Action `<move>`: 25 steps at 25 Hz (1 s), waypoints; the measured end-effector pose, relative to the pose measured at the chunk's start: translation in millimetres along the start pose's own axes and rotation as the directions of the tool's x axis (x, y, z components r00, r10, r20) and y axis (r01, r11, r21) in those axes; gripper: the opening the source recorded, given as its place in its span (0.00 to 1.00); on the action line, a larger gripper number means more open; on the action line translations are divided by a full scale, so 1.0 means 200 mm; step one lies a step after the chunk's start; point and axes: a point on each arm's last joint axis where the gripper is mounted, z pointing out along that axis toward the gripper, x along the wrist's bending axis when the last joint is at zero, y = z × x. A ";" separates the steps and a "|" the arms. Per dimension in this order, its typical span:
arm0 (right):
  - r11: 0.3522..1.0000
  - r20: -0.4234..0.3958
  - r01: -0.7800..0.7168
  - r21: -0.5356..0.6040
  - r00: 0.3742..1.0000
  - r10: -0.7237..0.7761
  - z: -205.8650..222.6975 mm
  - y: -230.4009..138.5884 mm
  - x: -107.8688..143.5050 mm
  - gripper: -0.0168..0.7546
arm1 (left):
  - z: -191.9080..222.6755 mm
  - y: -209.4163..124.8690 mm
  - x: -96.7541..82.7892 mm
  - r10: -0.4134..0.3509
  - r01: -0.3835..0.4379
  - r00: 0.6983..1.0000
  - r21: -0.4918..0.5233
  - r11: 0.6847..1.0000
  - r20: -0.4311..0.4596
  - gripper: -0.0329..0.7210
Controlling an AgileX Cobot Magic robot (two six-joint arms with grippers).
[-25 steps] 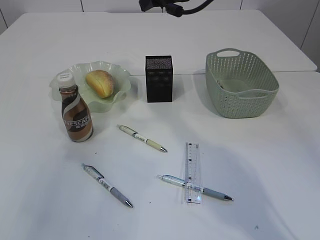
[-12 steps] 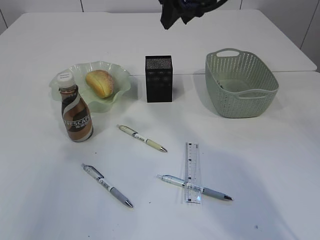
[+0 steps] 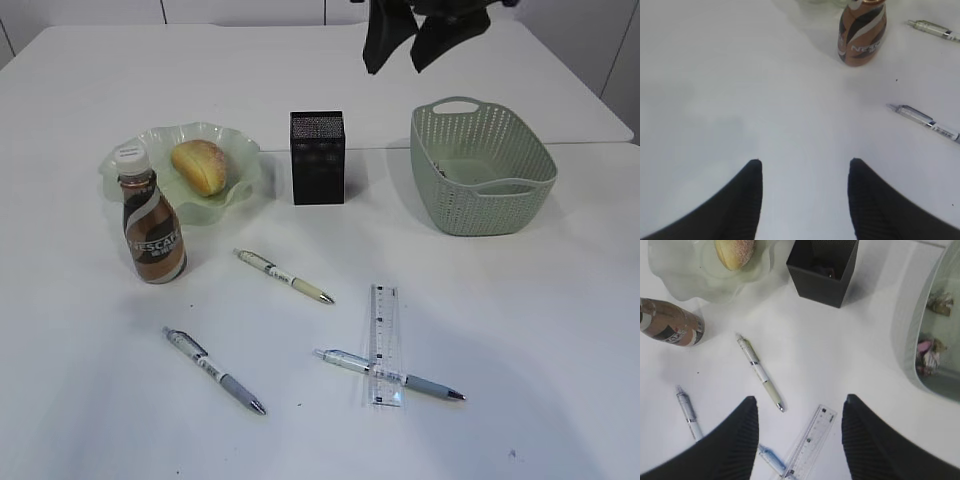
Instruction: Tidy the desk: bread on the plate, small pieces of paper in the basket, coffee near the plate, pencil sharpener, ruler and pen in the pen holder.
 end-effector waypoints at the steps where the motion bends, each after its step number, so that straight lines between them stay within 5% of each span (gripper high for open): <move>1: 0.999 -0.002 -0.043 0.020 0.999 0.043 -0.01 -0.04 0.00 0.57 | -0.02 0.01 0.00 -0.003 0.003 1.000 -0.003 1.000 -0.001 0.56; 13: 0.907 0.069 -0.272 0.322 0.962 0.265 0.25 -0.40 0.06 0.58 | -0.17 0.11 0.01 -0.044 0.046 0.999 -0.046 0.998 0.029 0.55; 25: 0.872 0.155 -0.313 0.376 0.949 0.274 0.39 -0.46 0.07 0.58 | -0.17 0.06 0.01 -0.053 0.051 0.998 0.068 0.996 0.024 0.55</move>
